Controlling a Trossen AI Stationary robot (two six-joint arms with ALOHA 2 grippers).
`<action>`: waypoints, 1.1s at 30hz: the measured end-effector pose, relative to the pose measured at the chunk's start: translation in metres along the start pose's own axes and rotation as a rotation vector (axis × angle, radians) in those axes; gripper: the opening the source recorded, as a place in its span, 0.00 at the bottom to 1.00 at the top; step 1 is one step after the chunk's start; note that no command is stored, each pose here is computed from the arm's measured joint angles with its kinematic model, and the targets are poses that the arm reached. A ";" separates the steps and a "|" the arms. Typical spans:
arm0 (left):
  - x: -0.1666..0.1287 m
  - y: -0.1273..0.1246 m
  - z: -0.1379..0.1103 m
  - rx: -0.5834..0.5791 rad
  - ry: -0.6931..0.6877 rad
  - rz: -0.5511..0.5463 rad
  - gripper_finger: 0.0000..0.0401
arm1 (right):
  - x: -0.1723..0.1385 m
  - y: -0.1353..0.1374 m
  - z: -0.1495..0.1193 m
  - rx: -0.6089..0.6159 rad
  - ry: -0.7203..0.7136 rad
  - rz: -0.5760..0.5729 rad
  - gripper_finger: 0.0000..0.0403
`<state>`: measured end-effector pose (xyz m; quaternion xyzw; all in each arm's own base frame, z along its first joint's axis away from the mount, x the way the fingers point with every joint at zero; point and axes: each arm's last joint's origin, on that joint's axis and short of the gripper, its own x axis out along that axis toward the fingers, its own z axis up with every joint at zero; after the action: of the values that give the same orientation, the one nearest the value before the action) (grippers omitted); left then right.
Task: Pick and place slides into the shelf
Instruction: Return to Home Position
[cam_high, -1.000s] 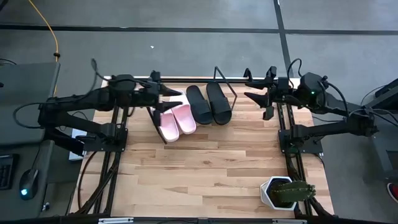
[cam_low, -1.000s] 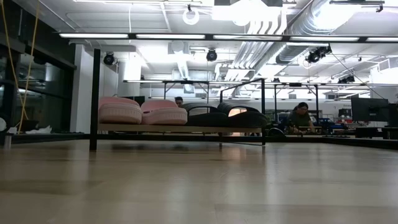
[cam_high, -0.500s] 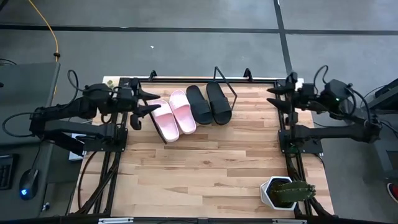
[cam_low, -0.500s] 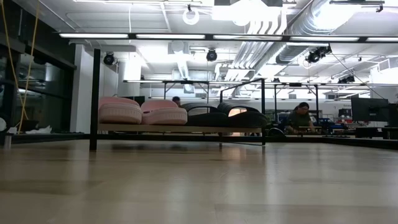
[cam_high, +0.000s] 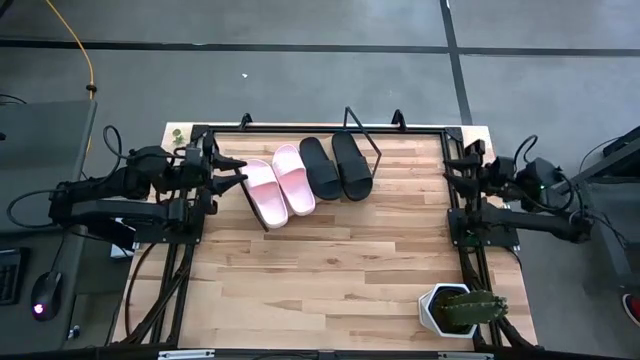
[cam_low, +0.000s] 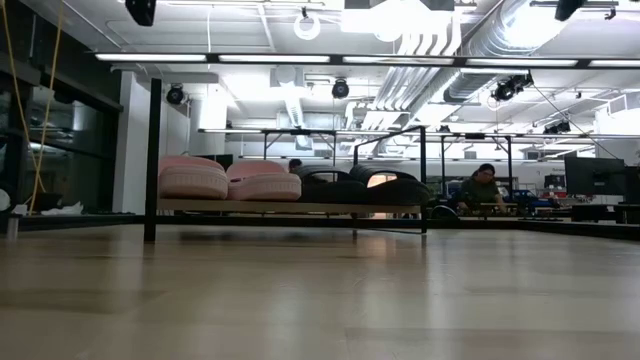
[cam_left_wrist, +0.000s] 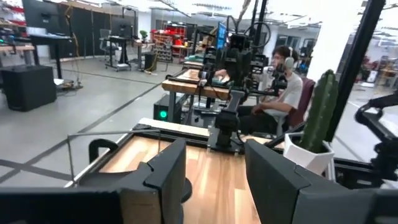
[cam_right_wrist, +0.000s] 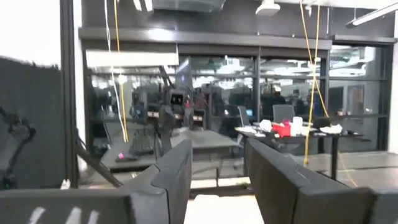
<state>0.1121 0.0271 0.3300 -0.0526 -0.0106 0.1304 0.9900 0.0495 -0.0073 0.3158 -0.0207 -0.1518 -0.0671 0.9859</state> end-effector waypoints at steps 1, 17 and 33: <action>0.000 0.000 -0.002 -0.004 0.003 -0.007 0.37 | -0.002 0.000 -0.004 0.012 -0.015 0.001 0.35; 0.016 0.004 -0.057 -0.033 -0.030 -0.057 0.37 | 0.006 0.003 -0.062 0.054 -0.053 0.098 0.33; 0.018 0.004 -0.076 -0.056 -0.067 -0.130 0.37 | 0.008 0.004 -0.099 0.052 -0.075 0.115 0.29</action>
<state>0.1314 0.0280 0.2539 -0.0752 -0.0508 0.0670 0.9936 0.0869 -0.0100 0.2235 -0.0064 -0.1887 -0.0056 0.9820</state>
